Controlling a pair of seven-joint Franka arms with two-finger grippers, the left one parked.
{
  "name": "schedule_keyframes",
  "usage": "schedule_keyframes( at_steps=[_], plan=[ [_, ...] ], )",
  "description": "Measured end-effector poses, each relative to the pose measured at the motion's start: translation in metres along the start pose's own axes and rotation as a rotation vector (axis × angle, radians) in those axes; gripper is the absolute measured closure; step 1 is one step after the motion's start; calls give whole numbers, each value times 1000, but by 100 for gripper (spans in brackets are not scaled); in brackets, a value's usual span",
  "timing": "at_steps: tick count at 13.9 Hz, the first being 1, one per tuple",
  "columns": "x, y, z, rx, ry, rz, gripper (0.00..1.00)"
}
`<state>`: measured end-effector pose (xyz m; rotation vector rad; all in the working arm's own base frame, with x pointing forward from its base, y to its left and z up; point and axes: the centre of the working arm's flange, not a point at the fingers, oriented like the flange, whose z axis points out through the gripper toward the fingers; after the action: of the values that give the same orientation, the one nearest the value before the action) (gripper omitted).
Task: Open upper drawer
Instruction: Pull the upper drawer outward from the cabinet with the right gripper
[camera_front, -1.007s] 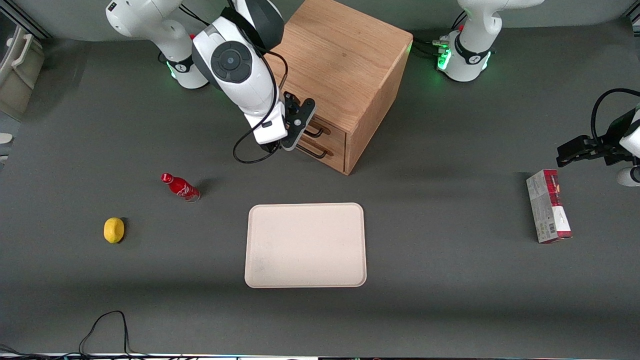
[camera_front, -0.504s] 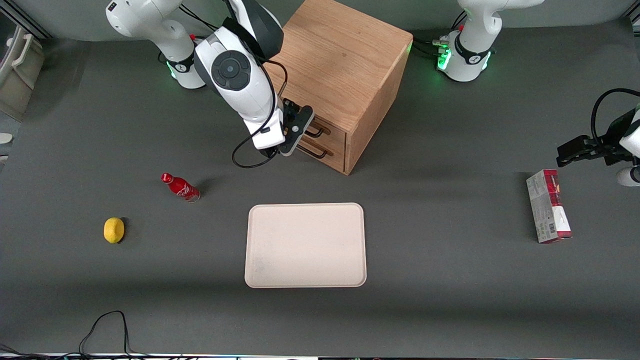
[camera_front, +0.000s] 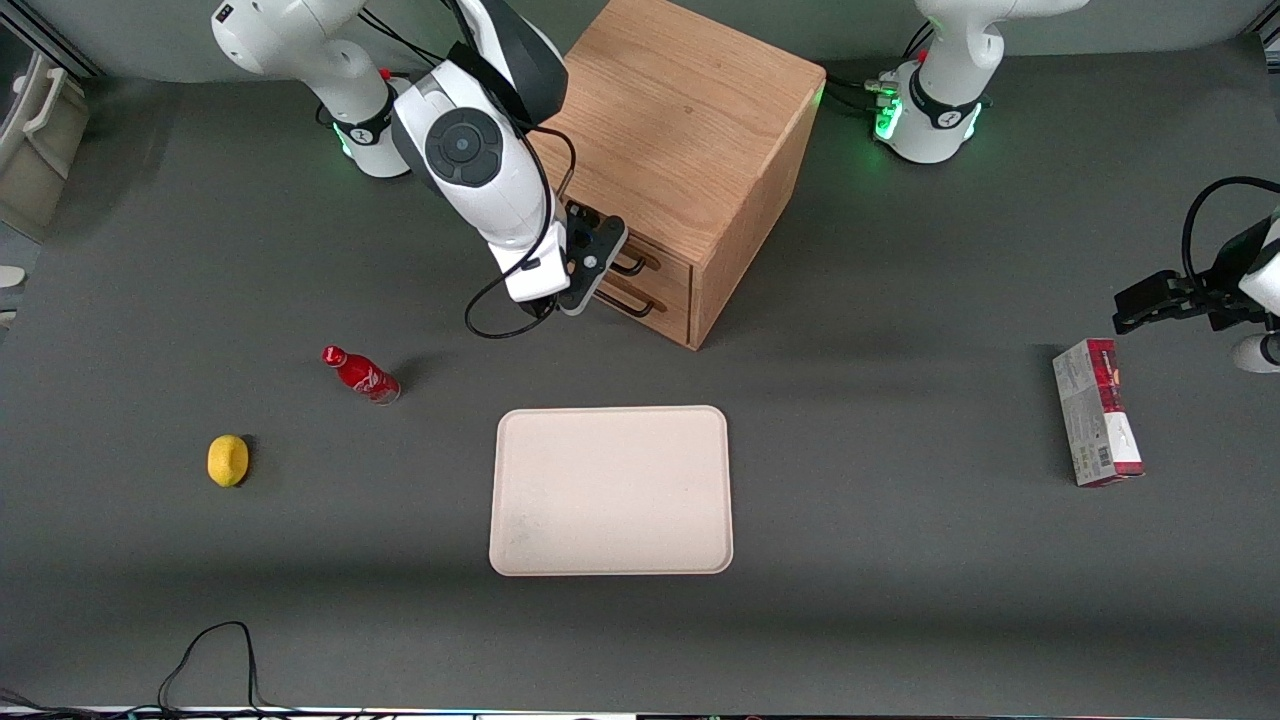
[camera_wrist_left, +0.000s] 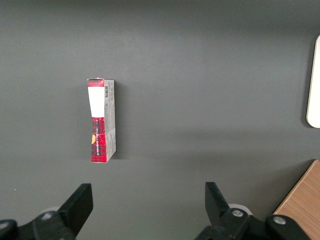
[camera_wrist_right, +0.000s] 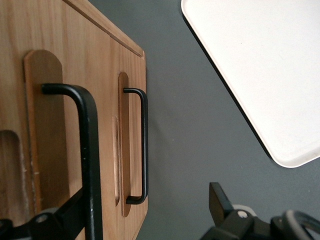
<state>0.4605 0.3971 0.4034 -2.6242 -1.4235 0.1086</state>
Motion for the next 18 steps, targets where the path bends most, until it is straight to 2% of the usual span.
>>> schedule_keyframes(
  at_steps=[7,15,18],
  plan=[
    [-6,22,4,-8,3,39,0],
    [-7,66,-11,-26,44,99,0],
    [-5,89,-11,-37,49,76,0]
  ],
)
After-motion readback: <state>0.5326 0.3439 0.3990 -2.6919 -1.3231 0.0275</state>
